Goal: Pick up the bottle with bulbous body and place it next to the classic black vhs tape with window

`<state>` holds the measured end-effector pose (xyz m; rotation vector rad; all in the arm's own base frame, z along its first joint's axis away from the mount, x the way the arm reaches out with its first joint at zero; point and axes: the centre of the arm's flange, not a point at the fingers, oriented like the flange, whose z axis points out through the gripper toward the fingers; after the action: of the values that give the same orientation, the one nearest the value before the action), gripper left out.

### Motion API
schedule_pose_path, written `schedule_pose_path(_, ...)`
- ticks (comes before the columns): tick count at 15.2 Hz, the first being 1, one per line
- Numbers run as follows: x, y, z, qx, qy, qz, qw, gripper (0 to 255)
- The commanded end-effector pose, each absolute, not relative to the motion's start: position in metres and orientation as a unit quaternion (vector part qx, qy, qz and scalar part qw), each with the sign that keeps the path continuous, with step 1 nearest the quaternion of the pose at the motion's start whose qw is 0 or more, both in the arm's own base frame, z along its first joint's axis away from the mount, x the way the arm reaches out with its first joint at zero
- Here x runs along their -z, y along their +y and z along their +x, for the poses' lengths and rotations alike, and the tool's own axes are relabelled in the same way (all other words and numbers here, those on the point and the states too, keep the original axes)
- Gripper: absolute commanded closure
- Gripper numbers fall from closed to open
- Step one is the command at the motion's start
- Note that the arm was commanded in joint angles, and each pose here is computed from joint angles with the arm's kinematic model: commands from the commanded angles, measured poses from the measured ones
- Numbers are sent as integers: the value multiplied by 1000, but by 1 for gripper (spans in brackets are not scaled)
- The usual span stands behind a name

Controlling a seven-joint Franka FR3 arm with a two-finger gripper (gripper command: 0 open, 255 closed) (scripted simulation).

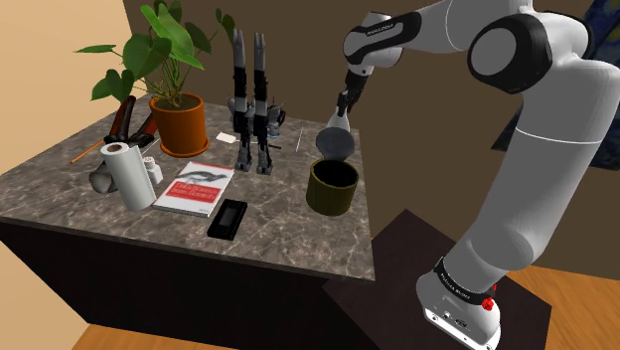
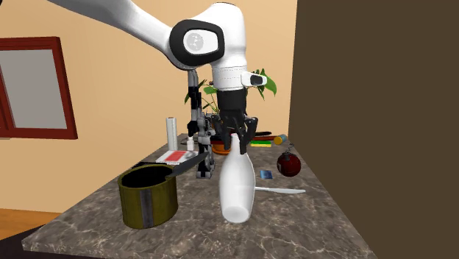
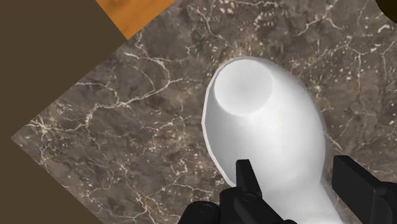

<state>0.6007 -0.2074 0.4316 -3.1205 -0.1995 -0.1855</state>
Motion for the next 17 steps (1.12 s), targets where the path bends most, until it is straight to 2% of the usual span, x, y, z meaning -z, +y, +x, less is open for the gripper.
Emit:
schedule_pose_path(1, -442, -207, 601, 59, -64, -996, 5, 255)
schedule_pose_path(14, -510, -207, 601, 59, -64, -996, 5, 255)
schedule_pose_path(17, -527, -174, 587, 59, -64, -996, 5, 255)
